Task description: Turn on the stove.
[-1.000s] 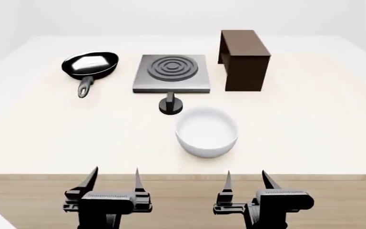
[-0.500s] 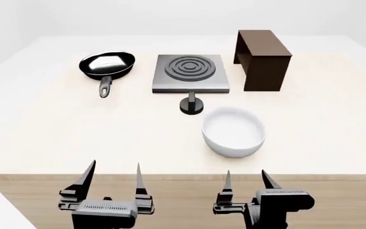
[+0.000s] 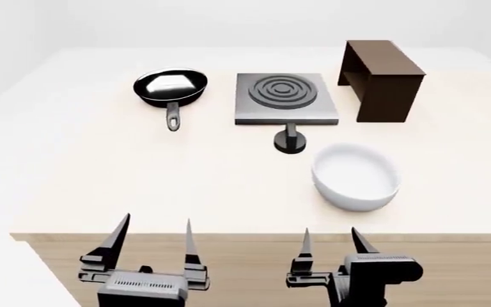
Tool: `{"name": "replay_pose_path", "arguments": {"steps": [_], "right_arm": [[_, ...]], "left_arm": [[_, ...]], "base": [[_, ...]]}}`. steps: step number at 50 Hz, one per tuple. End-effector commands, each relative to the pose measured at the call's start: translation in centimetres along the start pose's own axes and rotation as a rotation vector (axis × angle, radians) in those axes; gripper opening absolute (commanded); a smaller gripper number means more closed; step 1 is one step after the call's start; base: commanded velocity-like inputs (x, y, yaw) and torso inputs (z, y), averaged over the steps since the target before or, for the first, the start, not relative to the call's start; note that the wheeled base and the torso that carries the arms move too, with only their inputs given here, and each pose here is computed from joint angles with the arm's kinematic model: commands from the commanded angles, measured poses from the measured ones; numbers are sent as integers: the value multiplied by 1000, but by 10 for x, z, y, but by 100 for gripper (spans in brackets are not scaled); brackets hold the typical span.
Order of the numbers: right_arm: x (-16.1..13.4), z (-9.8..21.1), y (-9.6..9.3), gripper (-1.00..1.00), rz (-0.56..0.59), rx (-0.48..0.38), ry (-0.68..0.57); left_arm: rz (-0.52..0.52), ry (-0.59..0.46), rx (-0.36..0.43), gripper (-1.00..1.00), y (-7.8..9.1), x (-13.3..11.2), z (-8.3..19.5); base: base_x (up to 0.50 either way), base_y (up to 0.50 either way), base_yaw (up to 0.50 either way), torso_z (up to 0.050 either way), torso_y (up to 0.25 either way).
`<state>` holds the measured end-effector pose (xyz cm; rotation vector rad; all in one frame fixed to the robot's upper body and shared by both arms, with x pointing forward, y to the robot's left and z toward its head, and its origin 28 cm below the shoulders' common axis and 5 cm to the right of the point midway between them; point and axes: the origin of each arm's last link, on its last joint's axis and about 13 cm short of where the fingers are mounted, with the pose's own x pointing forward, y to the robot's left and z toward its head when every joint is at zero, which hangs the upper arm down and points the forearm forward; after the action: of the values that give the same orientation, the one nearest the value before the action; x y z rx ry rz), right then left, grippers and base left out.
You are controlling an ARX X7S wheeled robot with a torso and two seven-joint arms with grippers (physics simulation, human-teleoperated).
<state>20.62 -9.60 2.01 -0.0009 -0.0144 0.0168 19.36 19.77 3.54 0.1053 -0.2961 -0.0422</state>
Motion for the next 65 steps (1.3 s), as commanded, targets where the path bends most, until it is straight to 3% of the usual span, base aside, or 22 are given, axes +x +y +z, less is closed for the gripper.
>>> {"name": "replay_pose_path", "arguments": {"steps": [1, 36, 44, 65], "right_arm": [[0, 2, -1, 100, -5, -1, -4], [-1, 3, -1, 100, -22, -26, -13], [-1, 3, -2, 100, -5, 2, -17], [-1, 2, -2, 100, 4, 1, -15]], "left_arm": [[-16, -15, 19, 100, -1, -1, 2], [-45, -55, 9, 100, -3, -1, 5], [-43, -53, 10, 100, -3, -2, 5], [-39, -49, 12, 100, -3, -1, 4]], "base": [[0, 289, 0, 0, 0], [0, 282, 0, 0, 0], [21, 0, 0, 0, 0], [418, 0, 0, 0, 0]]}}
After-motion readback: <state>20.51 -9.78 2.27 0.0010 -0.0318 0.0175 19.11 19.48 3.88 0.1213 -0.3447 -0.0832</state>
